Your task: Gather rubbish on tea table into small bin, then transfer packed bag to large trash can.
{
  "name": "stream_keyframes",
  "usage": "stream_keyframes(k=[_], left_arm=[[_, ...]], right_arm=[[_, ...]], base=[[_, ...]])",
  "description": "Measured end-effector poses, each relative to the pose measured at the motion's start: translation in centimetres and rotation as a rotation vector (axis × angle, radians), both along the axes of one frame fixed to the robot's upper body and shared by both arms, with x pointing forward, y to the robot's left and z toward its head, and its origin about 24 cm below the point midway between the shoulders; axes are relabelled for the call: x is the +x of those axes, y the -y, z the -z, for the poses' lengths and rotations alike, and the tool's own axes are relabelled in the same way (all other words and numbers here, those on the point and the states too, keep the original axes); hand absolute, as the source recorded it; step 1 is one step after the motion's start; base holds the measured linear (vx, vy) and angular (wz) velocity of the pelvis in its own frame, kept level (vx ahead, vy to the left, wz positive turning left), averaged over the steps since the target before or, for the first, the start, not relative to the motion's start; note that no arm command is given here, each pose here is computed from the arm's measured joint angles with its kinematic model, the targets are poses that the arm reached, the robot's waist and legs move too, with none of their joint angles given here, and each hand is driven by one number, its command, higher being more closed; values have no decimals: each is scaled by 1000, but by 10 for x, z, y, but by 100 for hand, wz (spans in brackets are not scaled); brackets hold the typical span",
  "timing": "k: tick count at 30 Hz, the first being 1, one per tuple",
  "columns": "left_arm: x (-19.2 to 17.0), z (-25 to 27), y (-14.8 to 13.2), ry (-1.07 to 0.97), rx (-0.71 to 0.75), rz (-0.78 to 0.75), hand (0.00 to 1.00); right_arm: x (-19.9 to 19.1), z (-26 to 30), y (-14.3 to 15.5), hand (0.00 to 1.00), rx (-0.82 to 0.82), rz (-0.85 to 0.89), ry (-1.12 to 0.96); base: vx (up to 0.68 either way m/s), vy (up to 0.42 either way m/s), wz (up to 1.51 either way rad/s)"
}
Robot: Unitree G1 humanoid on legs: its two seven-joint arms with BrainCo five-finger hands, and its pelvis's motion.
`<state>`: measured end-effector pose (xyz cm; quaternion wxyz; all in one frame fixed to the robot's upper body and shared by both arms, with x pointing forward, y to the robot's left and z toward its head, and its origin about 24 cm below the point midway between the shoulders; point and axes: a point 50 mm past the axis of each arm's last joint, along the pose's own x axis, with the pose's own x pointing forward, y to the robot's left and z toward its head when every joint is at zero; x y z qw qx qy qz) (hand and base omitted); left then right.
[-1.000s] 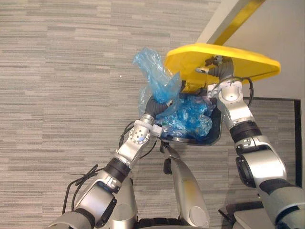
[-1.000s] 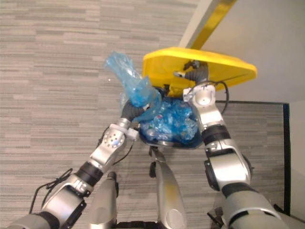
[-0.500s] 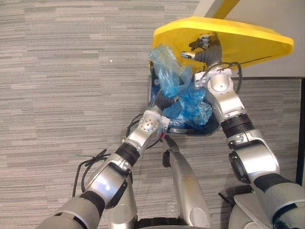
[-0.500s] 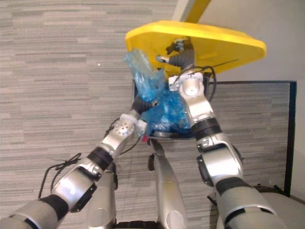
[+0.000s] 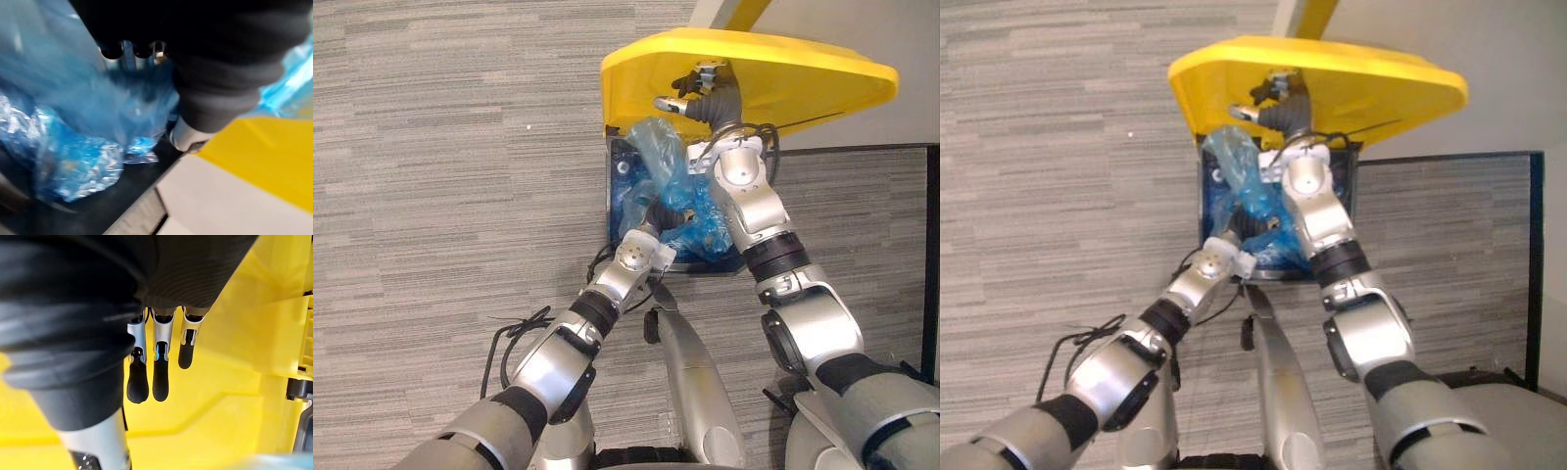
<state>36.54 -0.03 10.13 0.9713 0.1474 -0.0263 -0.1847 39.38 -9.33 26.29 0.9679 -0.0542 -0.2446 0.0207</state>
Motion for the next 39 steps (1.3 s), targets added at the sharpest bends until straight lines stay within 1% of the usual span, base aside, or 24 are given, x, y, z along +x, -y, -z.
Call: stream_keyframes(k=[3,8,12,19,23,24,25,26,27,29,30,31,32,33,36,37,39], left_arm=[[0,0,1,26,73,-3,0],[0,3,0,101,270,-12,0],[0,2,0,135,323,-19,0],[1,-3,-2,159,310,-48,0],[-3,-4,-15,178,199,-92,0],[-6,3,-27,159,167,-118,0],[-7,8,-33,144,152,-132,0],[-12,18,-48,110,105,-172,0],[-14,22,-53,98,89,-185,0],[-34,54,-90,14,21,-272,0],[-39,62,-97,-12,11,-292,0],[-59,90,-126,-109,-27,-361,0],[-71,105,-141,-165,-28,-398,0],[-76,111,-147,-187,-28,-416,0],[-119,153,-186,-371,-46,-520,0],[-123,158,-189,-393,-50,-530,0],[-151,188,-203,-546,-27,-587,0]], right_arm=[[-1,0,-3,0,3,-12,1],[-9,-14,-8,0,10,-42,70],[-9,-13,-8,0,2,-38,73],[-12,-2,-3,0,-7,-32,69],[-9,42,18,0,-43,41,-47],[-8,62,24,0,-50,62,-107],[-8,70,27,0,-51,72,-134],[-10,88,36,0,-48,98,-185],[-12,95,39,0,-46,107,-202],[-23,138,62,0,-44,170,-320],[-26,147,66,0,-43,178,-346],[-37,178,76,0,-58,205,-440],[-45,192,81,0,-66,219,-481],[-48,197,82,0,-67,224,-497],[-72,237,87,0,-62,230,-622],[-74,241,87,0,-73,229,-634],[-91,268,86,0,-111,226,-728]], base=[[75,-22,-3],[64,-19,4],[56,-28,10],[51,-30,10],[15,-24,39],[4,-14,25],[4,-8,21],[1,0,9],[-2,4,14],[-5,13,20],[19,22,22],[36,26,13],[36,26,10],[30,32,2],[-4,57,3],[-91,105,1],[-158,136,-1]])
